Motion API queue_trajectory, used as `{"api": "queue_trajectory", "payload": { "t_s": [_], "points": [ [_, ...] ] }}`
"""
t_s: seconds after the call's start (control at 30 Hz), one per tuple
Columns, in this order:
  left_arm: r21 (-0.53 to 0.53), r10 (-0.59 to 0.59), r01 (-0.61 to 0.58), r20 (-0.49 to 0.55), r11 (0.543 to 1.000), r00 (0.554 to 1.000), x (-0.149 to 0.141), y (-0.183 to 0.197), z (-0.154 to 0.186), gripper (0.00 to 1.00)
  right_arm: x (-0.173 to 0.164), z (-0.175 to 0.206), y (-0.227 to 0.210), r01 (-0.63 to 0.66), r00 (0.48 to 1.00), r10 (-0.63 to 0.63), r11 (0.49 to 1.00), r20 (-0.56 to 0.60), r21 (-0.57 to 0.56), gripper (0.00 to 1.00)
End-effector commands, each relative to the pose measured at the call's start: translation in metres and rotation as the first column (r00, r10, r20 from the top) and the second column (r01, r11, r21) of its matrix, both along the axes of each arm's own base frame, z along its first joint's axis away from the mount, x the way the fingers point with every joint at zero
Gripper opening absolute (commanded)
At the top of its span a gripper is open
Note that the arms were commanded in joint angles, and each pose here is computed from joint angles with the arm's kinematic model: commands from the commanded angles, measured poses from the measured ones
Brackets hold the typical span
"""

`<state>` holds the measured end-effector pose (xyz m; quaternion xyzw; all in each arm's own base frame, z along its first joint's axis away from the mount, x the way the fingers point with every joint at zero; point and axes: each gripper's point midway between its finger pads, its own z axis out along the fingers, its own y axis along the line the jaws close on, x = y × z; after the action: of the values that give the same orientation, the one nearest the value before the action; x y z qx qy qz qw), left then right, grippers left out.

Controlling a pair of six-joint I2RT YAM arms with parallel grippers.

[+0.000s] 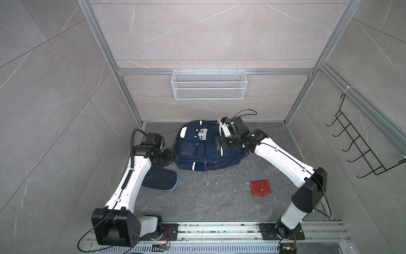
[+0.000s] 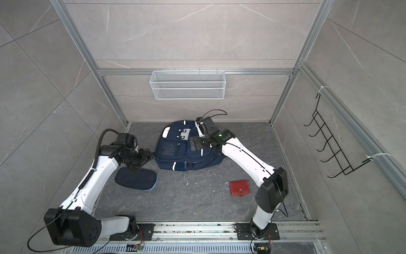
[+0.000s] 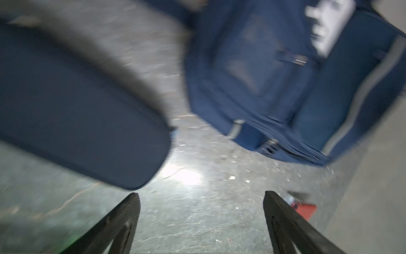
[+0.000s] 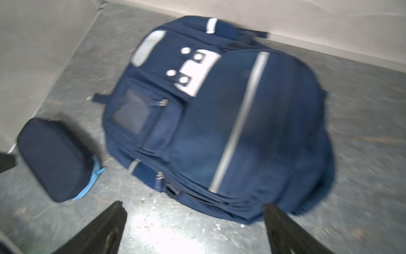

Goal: Pack books, pencil case, and school supplies into a backpack
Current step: Pick up the pencil pouch from the middle-left of the table.

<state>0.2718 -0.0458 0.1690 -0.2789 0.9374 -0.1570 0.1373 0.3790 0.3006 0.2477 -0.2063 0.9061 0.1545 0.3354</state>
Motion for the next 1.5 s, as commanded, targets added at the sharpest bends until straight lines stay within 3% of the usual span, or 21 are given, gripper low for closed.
{"api": "queue_trajectory", "payload": {
  "t_s": [0.0, 0.27, 0.4, 0.57, 0.67, 0.77, 0.83, 0.9, 0.93, 1.07, 1.1, 1.3, 1.47],
  "points": [
    [-0.004, 0.180, -0.180, -0.054, 0.984, 0.982, -0.025, 0.032, -0.011, 0.91, -0.008, -0.005, 0.021, -0.107, 0.993, 0.107, 0.994, -0.040, 0.009, 1.00],
    [-0.007, 0.507, -0.510, -0.106, 0.860, 0.856, -0.027, 0.065, -0.059, 0.91, -0.011, -0.015, 0.035, -0.141, 0.987, 0.144, 0.989, -0.070, 0.044, 1.00],
    [0.017, 0.572, -0.574, -0.112, 0.819, 0.812, -0.028, 0.073, -0.082, 0.90, -0.009, -0.013, 0.037, -0.149, 0.987, 0.152, 0.987, -0.059, 0.051, 1.00],
    [0.029, 0.565, -0.570, -0.188, 0.821, 0.804, -0.028, 0.069, -0.110, 0.89, -0.009, -0.009, 0.037, -0.146, 0.988, 0.149, 0.988, -0.050, 0.057, 1.00],
    [0.034, 0.576, -0.582, -0.197, 0.813, 0.793, -0.028, 0.070, -0.123, 0.78, -0.009, -0.011, 0.036, -0.141, 0.988, 0.143, 0.989, -0.055, 0.054, 1.00],
    [0.043, 0.567, -0.573, -0.218, 0.819, 0.794, -0.026, 0.070, -0.133, 0.75, -0.009, -0.011, 0.036, -0.138, 0.988, 0.141, 0.989, -0.057, 0.053, 1.00],
    [0.039, 0.559, -0.565, -0.210, 0.824, 0.802, -0.023, 0.070, -0.138, 0.67, -0.008, -0.011, 0.036, -0.133, 0.989, 0.136, 0.990, -0.057, 0.053, 1.00],
    [0.037, 0.551, -0.557, -0.206, 0.830, 0.809, -0.021, 0.070, -0.142, 0.54, -0.007, -0.012, 0.036, -0.131, 0.989, 0.134, 0.990, -0.059, 0.052, 1.00],
    [0.038, 0.546, -0.550, -0.205, 0.834, 0.813, -0.020, 0.070, -0.143, 0.41, -0.006, -0.012, 0.036, -0.129, 0.989, 0.132, 0.990, -0.061, 0.052, 1.00],
    [0.065, 0.529, -0.526, -0.153, 0.848, 0.835, -0.017, 0.077, -0.128, 0.05, -0.004, -0.007, 0.037, -0.122, 0.991, 0.124, 0.991, -0.052, 0.052, 1.00],
    [0.070, 0.525, -0.521, -0.133, 0.851, 0.841, -0.017, 0.078, -0.121, 0.00, -0.003, -0.006, 0.036, -0.119, 0.991, 0.122, 0.991, -0.052, 0.053, 1.00],
    [0.111, 0.444, -0.452, 0.088, 0.885, 0.892, -0.005, 0.093, -0.054, 0.00, 0.003, 0.011, 0.034, -0.074, 0.989, 0.091, 0.987, -0.118, 0.146, 1.00],
    [0.083, 0.141, -0.186, 0.384, 0.979, 0.913, 0.039, 0.061, 0.021, 0.00, 0.011, 0.041, 0.041, -0.026, 0.965, 0.121, 0.927, -0.233, 0.375, 1.00]
  ]
}}
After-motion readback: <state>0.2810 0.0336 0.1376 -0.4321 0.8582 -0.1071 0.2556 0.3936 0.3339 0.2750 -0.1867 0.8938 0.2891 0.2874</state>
